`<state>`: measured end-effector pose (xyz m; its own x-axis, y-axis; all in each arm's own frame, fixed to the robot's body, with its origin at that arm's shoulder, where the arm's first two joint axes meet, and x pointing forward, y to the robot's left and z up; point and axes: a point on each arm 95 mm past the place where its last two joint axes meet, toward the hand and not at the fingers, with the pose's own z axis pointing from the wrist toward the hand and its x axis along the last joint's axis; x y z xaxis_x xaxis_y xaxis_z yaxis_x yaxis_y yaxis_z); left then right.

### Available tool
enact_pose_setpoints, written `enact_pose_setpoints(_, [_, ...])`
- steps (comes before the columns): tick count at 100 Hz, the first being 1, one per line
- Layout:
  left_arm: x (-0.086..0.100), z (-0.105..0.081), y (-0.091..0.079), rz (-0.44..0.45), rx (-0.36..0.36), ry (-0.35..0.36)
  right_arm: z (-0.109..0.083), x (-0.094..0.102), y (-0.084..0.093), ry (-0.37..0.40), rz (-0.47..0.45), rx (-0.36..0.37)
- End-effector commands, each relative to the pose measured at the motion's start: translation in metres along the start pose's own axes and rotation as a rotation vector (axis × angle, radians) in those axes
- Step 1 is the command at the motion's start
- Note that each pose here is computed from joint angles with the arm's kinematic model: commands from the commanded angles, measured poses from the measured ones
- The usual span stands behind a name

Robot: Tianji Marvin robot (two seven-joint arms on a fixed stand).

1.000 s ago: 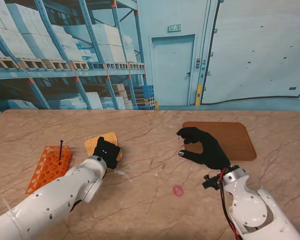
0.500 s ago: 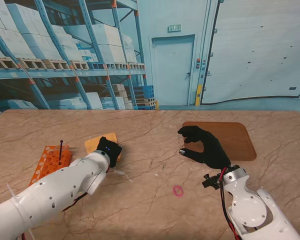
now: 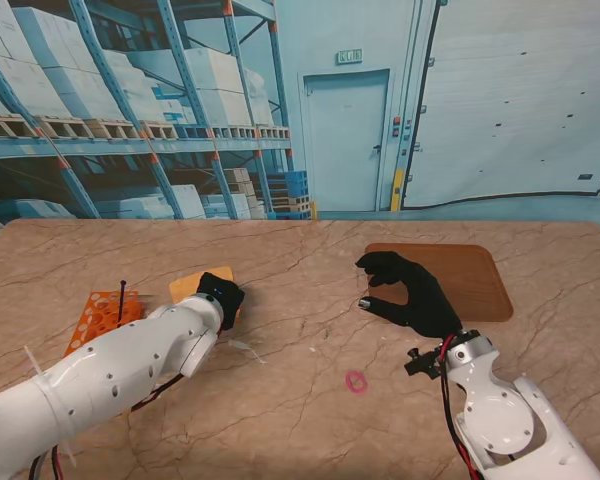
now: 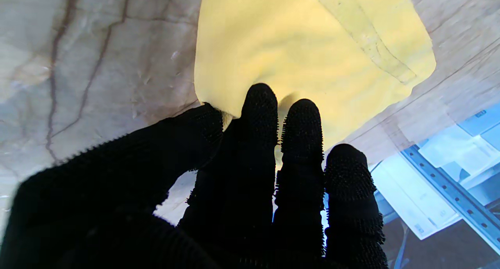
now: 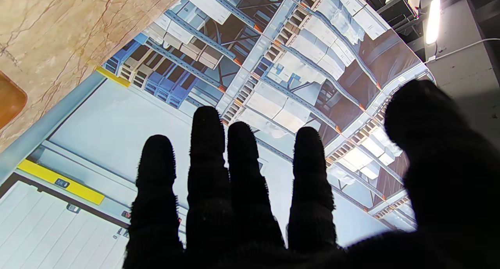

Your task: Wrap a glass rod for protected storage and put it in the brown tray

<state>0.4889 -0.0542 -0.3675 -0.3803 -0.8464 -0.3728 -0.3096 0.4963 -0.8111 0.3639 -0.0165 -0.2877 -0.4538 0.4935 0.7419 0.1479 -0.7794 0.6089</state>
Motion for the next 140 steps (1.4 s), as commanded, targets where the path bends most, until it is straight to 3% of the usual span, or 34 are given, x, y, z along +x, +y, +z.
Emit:
enact_pose_setpoints(1, [0.007, -0.001, 0.008, -0.013, -0.039, 0.022, 0.000, 0.003, -0.002, 0.004, 0.006, -0.003])
enact_pose_setpoints(37, [0.015, 0.000, -0.008, -0.116, 0.007, 0.029, 0.000, 0.003, -0.001, 0.008, 0.007, -0.019])
enact_pose_setpoints(55, [0.021, 0.002, -0.014, -0.144, -0.007, 0.045, -0.002, 0.004, 0.000, 0.010, 0.008, -0.023])
enact_pose_setpoints(117, [0.048, 0.003, -0.036, -0.256, 0.056, 0.152, -0.003, 0.005, 0.001, 0.011, 0.013, -0.034])
enact_pose_setpoints(140, [0.057, 0.002, -0.043, -0.263, 0.051, 0.230, -0.003, 0.004, 0.001, 0.012, 0.013, -0.037])
